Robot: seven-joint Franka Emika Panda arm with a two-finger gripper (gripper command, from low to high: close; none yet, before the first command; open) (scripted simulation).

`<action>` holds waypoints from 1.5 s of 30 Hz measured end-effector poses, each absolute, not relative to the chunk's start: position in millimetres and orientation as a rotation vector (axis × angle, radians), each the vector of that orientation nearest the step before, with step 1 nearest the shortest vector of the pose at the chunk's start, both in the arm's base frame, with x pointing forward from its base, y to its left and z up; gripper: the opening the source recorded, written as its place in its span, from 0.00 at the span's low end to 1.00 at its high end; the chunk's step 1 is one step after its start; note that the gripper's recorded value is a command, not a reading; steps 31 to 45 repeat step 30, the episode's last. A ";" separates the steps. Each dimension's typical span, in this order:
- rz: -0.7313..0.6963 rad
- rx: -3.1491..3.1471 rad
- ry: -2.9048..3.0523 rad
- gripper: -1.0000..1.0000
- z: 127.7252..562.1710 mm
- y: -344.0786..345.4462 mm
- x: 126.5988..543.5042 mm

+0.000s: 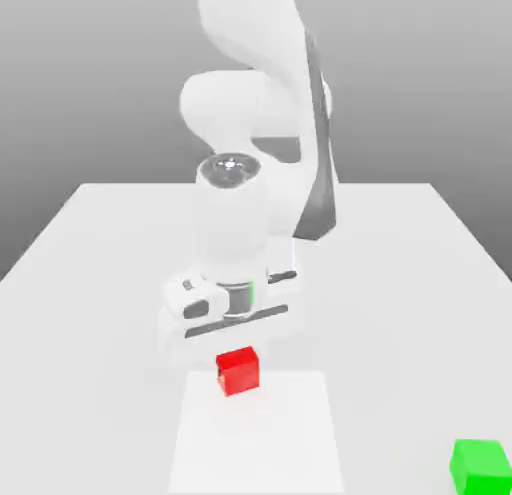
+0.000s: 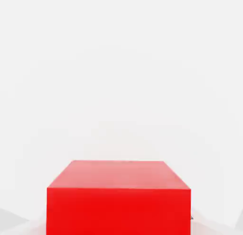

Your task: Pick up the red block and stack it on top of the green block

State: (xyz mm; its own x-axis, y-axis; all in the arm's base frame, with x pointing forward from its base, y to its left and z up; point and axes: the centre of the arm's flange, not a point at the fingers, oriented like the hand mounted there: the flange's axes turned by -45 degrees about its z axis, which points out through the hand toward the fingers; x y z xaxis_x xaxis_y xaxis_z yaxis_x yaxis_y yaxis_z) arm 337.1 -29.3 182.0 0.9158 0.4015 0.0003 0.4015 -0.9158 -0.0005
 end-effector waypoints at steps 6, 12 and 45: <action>0.007 -3.067 -0.755 0.00 215.0 -0.3 365.6; 0.010 -3.030 -0.969 0.00 227.5 78.1 426.1; 0.001 -2.876 -1.262 1.00 184.7 259.0 481.3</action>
